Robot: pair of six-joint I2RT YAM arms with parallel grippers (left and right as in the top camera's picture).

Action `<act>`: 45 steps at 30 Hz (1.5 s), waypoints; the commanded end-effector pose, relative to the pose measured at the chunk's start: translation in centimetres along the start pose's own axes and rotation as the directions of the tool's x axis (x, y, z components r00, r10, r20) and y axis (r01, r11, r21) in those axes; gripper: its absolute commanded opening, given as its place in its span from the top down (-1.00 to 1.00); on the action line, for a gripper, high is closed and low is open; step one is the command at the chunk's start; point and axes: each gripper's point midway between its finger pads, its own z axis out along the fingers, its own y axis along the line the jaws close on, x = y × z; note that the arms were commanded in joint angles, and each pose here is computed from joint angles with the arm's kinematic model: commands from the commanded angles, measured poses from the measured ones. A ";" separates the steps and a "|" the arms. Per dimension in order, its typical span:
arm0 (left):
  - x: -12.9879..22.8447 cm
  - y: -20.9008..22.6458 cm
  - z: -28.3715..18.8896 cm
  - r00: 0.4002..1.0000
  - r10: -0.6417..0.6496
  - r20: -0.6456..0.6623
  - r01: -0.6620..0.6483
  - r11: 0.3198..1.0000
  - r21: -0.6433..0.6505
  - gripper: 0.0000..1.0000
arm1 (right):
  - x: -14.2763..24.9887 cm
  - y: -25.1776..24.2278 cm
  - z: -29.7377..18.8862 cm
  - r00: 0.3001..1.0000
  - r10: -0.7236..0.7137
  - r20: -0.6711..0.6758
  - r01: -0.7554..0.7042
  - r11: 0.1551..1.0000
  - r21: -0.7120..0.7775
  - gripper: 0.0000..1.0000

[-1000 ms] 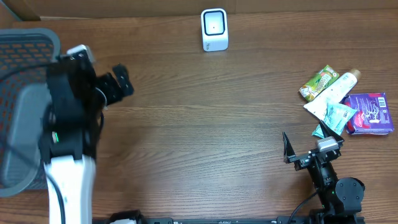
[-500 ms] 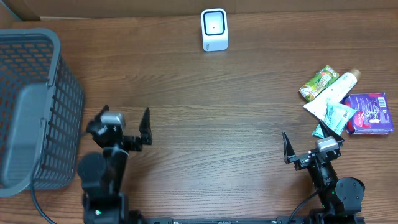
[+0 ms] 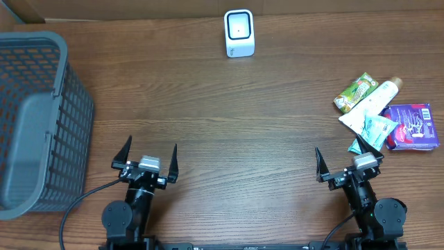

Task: Scan the item barcode

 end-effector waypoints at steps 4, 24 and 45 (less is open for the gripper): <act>2.6 0.5 0.0 0.998 0.036 -0.047 -0.039 0.998 -0.056 -0.99 | 0.2 -0.2 0.0 1.000 0.001 0.005 -0.001 1.000 0.012 -1.00; 2.9 0.5 -0.2 0.998 0.034 -0.057 -0.037 0.998 -0.056 -0.99 | 0.2 -0.2 0.0 1.000 0.001 0.005 -0.001 1.000 0.012 -1.00; 2.9 0.5 -0.2 0.998 0.034 -0.057 -0.037 0.998 -0.056 -0.99 | 0.2 -0.2 0.0 1.000 0.001 0.005 -0.001 1.000 0.012 -1.00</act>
